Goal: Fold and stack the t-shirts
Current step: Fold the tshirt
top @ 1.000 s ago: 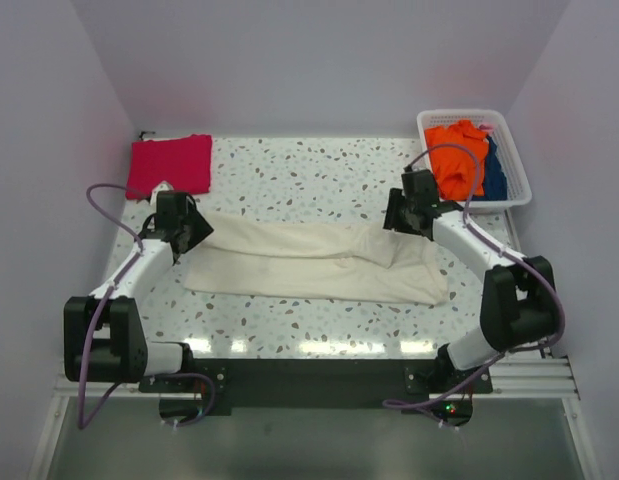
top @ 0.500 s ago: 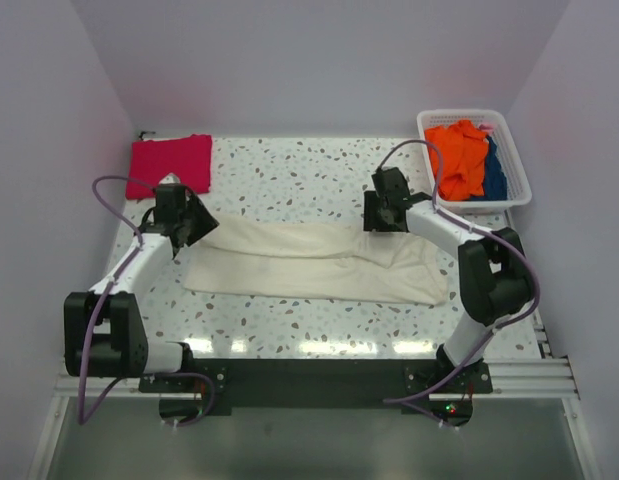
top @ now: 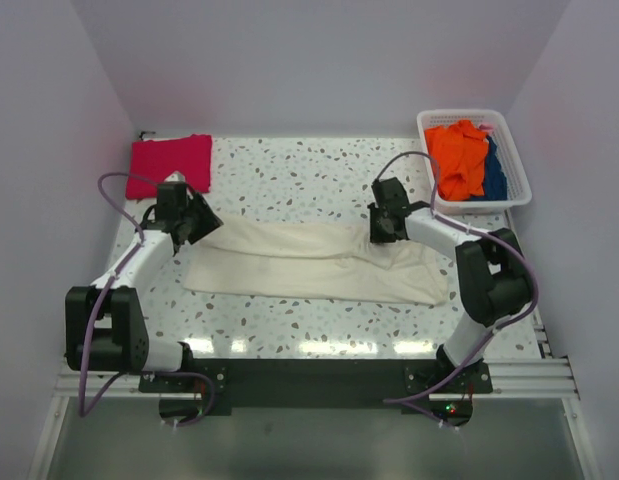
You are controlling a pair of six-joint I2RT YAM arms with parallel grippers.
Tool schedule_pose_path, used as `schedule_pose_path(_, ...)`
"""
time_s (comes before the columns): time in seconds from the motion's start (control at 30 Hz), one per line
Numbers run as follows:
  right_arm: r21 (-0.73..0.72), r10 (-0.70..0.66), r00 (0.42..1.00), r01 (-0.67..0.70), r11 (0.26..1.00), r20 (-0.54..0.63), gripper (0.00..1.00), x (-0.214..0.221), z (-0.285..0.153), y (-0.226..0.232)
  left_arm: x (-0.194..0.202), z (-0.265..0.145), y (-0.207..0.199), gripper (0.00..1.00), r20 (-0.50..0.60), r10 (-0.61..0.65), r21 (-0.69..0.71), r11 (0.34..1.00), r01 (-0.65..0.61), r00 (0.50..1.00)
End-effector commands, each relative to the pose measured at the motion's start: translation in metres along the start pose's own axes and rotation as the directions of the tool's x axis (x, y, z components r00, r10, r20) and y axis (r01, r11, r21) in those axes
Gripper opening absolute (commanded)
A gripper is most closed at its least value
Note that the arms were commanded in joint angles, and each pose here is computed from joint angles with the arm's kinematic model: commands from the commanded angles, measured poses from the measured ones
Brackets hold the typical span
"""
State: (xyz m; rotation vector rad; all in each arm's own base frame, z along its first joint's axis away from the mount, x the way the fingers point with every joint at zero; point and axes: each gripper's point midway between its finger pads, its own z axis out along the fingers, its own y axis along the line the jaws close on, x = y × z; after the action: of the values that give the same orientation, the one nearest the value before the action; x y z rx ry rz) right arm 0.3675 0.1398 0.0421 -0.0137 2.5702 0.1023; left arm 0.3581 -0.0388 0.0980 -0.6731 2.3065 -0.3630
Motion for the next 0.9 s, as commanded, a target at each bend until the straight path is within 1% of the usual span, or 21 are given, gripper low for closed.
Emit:
schedule_pose_path(0.0,-0.069,0.013,0.999,-0.009,0.998,0.051,0.19,-0.01,-0.017,0.013,-0.013,-0.002,-0.015,0.52,0.024,0.028,0.057,0.998,-0.03,0.999)
schedule_pose_path(0.03,-0.072,0.016,0.999,-0.013,0.997,0.051,0.17,-0.009,-0.02,0.013,-0.013,-0.002,-0.015,0.51,0.023,0.03,0.059,0.998,-0.031,0.999)
schedule_pose_path(0.07,-0.079,0.019,0.998,-0.014,0.997,0.054,0.12,-0.009,-0.022,0.014,-0.013,-0.001,-0.015,0.51,0.022,0.031,0.058,0.998,-0.032,0.999)
schedule_pose_path(0.17,-0.092,0.036,0.997,-0.03,0.995,0.064,0.05,-0.008,-0.033,0.015,-0.011,-0.001,-0.016,0.51,0.019,0.032,0.065,0.997,-0.033,0.999)
schedule_pose_path(0.3,-0.128,0.059,0.995,-0.049,0.991,0.076,0.02,-0.004,-0.047,0.019,-0.007,0.0,-0.016,0.51,0.007,0.03,0.074,0.997,-0.031,1.0)
schedule_pose_path(0.4,-0.164,0.069,0.994,-0.056,0.985,0.079,0.02,0.003,-0.057,0.025,-0.005,0.0,-0.016,0.51,0.0,0.029,0.08,0.996,-0.029,1.0)
schedule_pose_path(0.5,-0.199,0.081,0.994,-0.063,0.978,0.08,0.02,0.014,-0.065,0.033,-0.003,0.0,-0.017,0.51,-0.008,0.029,0.088,0.996,-0.029,1.0)
schedule_pose_path(0.67,-0.227,0.061,0.997,-0.048,0.973,0.054,0.02,0.044,-0.067,0.056,0.0,0.002,-0.018,0.5,-0.023,0.03,0.098,0.995,-0.027,0.999)
schedule_pose_path(0.7,-0.231,0.058,0.997,-0.044,0.972,0.053,0.03,0.047,-0.067,0.059,0.0,0.001,-0.019,0.5,-0.024,0.03,0.103,0.994,-0.027,0.999)
schedule_pose_path(0.77,-0.231,0.033,0.999,-0.023,0.973,0.04,0.11,0.059,-0.065,0.068,0.002,0.002,-0.02,0.5,-0.034,0.031,0.105,0.994,-0.027,0.999)
schedule_pose_path(0.8,-0.226,0.026,0.999,-0.017,0.974,0.04,0.13,0.06,-0.064,0.069,0.003,0.002,-0.02,0.5,-0.034,0.033,0.107,0.994,-0.029,0.999)
schedule_pose_path(0.87,-0.209,0.017,0.999,-0.008,0.978,0.039,0.27,0.062,-0.065,0.068,0.004,0.002,-0.019,0.5,-0.037,0.034,0.109,0.994,-0.03,0.999)
